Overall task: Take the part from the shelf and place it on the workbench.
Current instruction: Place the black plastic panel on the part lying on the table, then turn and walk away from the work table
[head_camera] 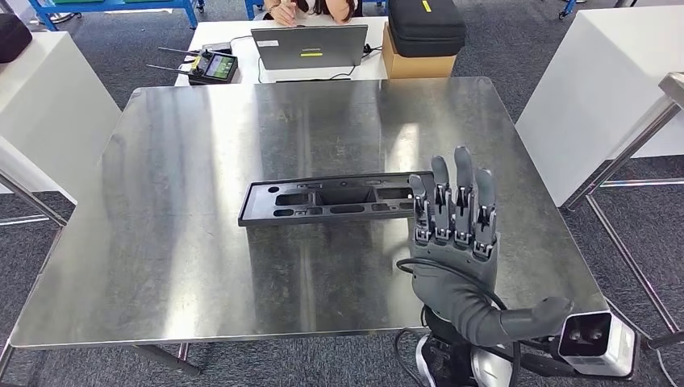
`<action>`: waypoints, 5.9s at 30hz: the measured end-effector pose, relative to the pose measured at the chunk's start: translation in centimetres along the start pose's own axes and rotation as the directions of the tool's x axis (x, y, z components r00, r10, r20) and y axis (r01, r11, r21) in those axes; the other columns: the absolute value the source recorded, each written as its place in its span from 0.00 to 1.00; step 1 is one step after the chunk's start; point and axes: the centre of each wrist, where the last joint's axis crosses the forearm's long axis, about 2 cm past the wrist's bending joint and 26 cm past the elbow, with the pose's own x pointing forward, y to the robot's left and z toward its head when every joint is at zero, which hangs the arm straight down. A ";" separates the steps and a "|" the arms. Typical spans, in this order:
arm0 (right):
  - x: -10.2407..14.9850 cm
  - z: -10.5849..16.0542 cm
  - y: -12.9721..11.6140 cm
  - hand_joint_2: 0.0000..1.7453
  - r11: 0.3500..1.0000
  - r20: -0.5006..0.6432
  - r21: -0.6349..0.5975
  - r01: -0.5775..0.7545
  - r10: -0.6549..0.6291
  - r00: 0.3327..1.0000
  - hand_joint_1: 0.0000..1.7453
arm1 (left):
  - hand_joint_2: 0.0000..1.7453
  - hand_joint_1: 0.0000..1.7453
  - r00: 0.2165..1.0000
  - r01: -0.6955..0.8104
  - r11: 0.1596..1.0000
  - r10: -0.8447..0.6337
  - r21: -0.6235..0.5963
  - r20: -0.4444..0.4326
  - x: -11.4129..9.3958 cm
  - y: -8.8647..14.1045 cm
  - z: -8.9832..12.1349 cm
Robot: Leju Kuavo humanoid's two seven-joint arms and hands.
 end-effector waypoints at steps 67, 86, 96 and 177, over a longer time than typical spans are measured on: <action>2.7 3.9 -3.4 0.00 0.974 -0.034 -0.135 -0.180 0.177 0.984 0.00 | 0.00 0.00 0.999 0.046 0.998 -0.045 -0.052 0.014 0.4 -0.6 -0.1; 2.5 3.9 -3.6 0.00 0.973 -0.041 -0.148 -0.180 0.176 0.984 0.00 | 0.00 0.00 0.998 0.051 0.997 -0.049 -0.059 0.033 0.5 -0.8 -0.1; 2.6 4.0 -3.7 0.00 0.969 -0.043 -0.158 -0.191 0.187 0.981 0.00 | 0.00 0.00 0.998 0.058 0.996 -0.055 -0.069 0.039 0.5 -0.9 -0.1; 1.1 10.6 -6.3 0.00 0.831 -0.432 -0.367 -0.418 0.246 0.868 0.00 | 0.00 0.00 0.997 0.068 0.996 -0.066 -0.058 0.042 0.5 -1.2 0.0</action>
